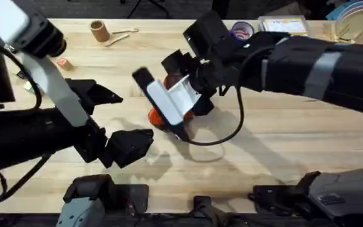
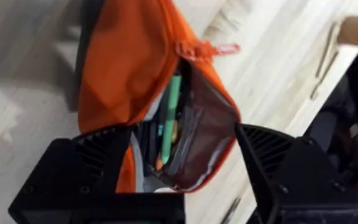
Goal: Unzip the bag, pick up the pens from the table one at a time and place them inside, then zip the bag closed.
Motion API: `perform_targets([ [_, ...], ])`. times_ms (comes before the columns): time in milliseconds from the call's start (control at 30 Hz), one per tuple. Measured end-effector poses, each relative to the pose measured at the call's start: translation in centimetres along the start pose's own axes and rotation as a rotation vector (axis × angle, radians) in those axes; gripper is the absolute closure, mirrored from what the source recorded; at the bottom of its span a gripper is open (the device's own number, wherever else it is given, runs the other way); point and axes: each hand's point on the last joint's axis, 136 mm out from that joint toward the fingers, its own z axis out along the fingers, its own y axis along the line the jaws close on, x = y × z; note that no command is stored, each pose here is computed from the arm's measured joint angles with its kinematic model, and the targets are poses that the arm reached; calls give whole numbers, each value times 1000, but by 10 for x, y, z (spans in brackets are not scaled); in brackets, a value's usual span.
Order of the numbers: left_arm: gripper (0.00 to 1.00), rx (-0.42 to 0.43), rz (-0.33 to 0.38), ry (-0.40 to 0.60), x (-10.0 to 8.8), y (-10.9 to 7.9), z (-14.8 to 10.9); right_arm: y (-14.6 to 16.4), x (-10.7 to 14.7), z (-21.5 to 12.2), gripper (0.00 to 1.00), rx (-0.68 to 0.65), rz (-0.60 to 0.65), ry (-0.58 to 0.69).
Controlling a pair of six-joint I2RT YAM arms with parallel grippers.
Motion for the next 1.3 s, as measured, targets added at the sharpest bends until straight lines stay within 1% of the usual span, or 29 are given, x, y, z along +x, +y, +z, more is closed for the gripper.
perform_targets([
  [200, 7, -15, 11, -2, -1, 3, 0, -13, 4, -23, 5, 59, 178, -29],
  [333, 7, -36, 32, -17, -5, 8, 0, -14, 7, -39, 6, 67, 277, -41],
  [400, 7, -44, 40, -24, -8, 10, 0, -9, 7, -46, 7, 50, 313, -51],
  [533, 7, -59, 49, -29, -10, 13, -1, 9, 5, -55, 7, -36, 385, -59],
  [600, 7, -73, 55, -32, -11, 16, -1, 9, 3, -60, 7, -56, 417, -70],
  [700, 7, -89, 70, -36, -13, 19, -1, -2, 1, -69, 7, -43, 465, -97],
  [867, 9, -109, 86, -15, -10, 24, -1, -15, 2, -79, 9, -18, 517, -121],
  [1067, 8, -93, 103, 42, -4, 34, 9, -15, 0, -81, 7, -31, 554, -137],
  [1233, 8, -97, 86, 88, 4, 51, 15, -11, -1, -81, 7, -49, 573, -136],
  [1300, 7, -94, 91, 95, 6, 58, 17, -10, -1, -81, 7, -50, 576, -135],
])
